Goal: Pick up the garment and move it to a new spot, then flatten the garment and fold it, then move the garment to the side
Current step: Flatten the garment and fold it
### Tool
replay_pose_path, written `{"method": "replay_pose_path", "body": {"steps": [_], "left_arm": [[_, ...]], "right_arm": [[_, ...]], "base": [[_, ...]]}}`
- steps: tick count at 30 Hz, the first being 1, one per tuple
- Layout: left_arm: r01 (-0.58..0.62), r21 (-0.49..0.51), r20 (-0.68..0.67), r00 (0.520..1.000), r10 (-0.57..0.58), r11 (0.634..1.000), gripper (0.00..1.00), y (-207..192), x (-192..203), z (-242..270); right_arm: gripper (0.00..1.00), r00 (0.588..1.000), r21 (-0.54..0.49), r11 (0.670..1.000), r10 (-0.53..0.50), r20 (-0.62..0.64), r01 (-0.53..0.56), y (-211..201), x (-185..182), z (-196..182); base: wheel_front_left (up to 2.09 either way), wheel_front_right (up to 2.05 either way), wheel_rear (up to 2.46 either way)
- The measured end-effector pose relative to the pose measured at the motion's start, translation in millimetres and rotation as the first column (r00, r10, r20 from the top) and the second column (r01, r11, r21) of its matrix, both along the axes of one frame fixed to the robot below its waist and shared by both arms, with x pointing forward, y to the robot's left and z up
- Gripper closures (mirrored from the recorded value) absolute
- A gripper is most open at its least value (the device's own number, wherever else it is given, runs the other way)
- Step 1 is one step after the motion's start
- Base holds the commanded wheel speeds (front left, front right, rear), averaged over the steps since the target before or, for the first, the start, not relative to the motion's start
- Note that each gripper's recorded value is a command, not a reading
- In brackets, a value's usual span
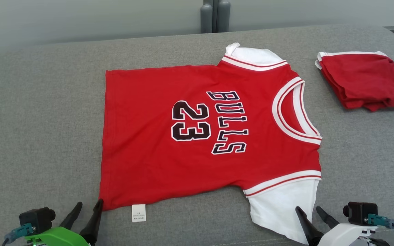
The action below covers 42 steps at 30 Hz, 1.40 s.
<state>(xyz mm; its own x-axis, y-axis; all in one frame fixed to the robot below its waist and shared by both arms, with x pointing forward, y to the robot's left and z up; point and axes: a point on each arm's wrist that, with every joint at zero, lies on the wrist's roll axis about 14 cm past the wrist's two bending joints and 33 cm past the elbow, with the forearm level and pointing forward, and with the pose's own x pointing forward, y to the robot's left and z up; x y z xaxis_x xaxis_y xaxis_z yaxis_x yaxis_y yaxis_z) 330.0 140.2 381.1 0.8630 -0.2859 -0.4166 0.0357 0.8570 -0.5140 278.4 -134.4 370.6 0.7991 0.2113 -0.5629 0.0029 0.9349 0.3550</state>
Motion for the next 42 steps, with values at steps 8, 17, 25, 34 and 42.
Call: {"method": "replay_pose_path", "body": {"steps": [8,17,25,34,42], "left_arm": [[-0.034,0.083,0.105,0.994,0.026,0.996,0.0,14.5,13.9,20.7],[-0.056,0.117,0.195,0.98,0.032,0.992,0.0,16.2,17.9,43.3],[-0.021,0.136,0.252,0.968,-0.014,0.99,0.0,0.4,19.5,55.9],[-0.049,0.116,0.308,0.951,0.011,0.992,0.0,-6.8,27.0,72.4],[-0.067,0.114,0.322,0.946,0.027,0.991,0.0,-6.4,27.2,75.3]], "right_arm": [[0.0,0.982,-0.052,0.996,-0.062,0.179,0.072,-18.0,19.3,35.6],[0.0,0.923,-0.186,0.975,-0.041,0.383,0.121,-44.2,40.8,79.1],[0.0,0.867,-0.256,0.957,0.007,0.498,0.14,-51.8,63.1,105.3],[0.0,0.861,-0.274,0.954,0.036,0.508,0.121,-39.4,66.5,97.6],[0.0,0.873,-0.27,0.958,0.046,0.485,0.099,-29.6,59.5,85.4]], "base": [[0.0,0.0,0.0],[0.0,0.0,0.0],[0.0,0.0,0.0],[0.0,0.0,0.0],[0.0,0.0,0.0]]}}
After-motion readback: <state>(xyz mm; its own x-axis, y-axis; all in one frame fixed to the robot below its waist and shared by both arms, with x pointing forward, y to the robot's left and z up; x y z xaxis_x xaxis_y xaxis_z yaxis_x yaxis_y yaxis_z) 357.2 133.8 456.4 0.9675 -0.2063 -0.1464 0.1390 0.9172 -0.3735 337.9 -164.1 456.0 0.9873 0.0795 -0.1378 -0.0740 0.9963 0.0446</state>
